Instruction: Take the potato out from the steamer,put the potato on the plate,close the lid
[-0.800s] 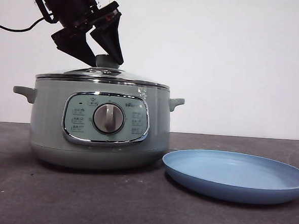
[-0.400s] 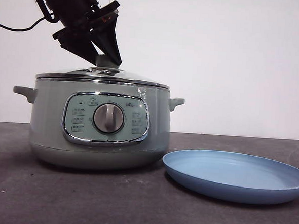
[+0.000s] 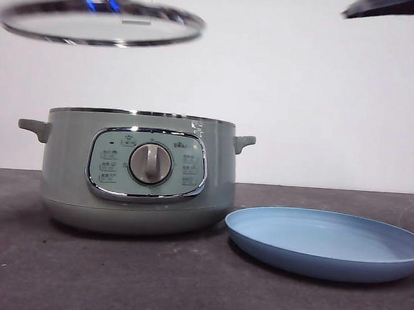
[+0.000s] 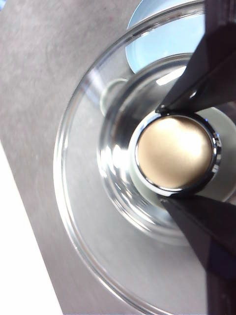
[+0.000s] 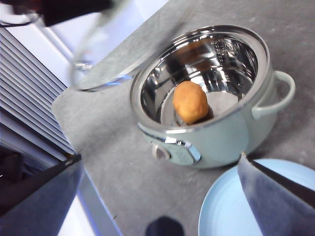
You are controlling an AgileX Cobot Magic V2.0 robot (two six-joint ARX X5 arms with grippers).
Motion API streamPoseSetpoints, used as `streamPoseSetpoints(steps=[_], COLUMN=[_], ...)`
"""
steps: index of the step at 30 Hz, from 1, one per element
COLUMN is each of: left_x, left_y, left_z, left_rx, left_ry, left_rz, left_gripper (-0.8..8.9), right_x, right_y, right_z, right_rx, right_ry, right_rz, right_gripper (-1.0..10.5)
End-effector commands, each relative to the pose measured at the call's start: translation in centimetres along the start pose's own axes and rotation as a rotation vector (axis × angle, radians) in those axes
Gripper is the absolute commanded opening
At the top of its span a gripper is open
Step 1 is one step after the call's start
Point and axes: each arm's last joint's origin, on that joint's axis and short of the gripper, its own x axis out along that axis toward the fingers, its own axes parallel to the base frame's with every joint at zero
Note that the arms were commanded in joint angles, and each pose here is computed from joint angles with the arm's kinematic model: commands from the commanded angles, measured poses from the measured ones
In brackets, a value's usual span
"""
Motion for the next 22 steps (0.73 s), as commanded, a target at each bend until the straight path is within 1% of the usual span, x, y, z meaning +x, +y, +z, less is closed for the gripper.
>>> streamPoseSetpoints(steps=[1,4,8,12,15,17,22], left_x=[-4.6,-8.0,-11.0,-13.4,-14.6,-15.2,-16.0], left_y=[-0.2,-0.5,-1.2,-2.0,-2.6,-2.9,-3.2], left_z=[0.3,-0.5,-1.6,-2.8,-3.4,-3.7,-4.3], left_rx=[-0.013,-0.026,-0.038,-0.047,-0.047,-0.046,-0.057], left_ry=[-0.099,-0.116,-0.117,-0.111,-0.115,-0.123,-0.113], left_rz=[0.059,0.123,0.147,0.165,0.169,0.17,0.168], left_gripper=[-0.09,-0.08,-0.09,-0.09,-0.09,-0.09,-0.09], right_x=[2.6,6.0,10.4,15.3,18.9,20.8,25.3], right_y=[0.0,0.0,-0.1,0.1,0.3,0.4,0.1], right_z=[1.7,3.6,5.6,6.9,7.1,7.0,5.6], right_rx=[-0.019,-0.059,-0.115,-0.186,-0.246,-0.272,-0.359], right_ry=[0.036,0.086,0.141,0.233,0.293,0.315,0.376], right_rz=[0.006,0.023,0.024,-0.019,-0.048,-0.066,-0.137], right_gripper=[6.6,6.6,6.6,6.6,6.6,6.6,6.6])
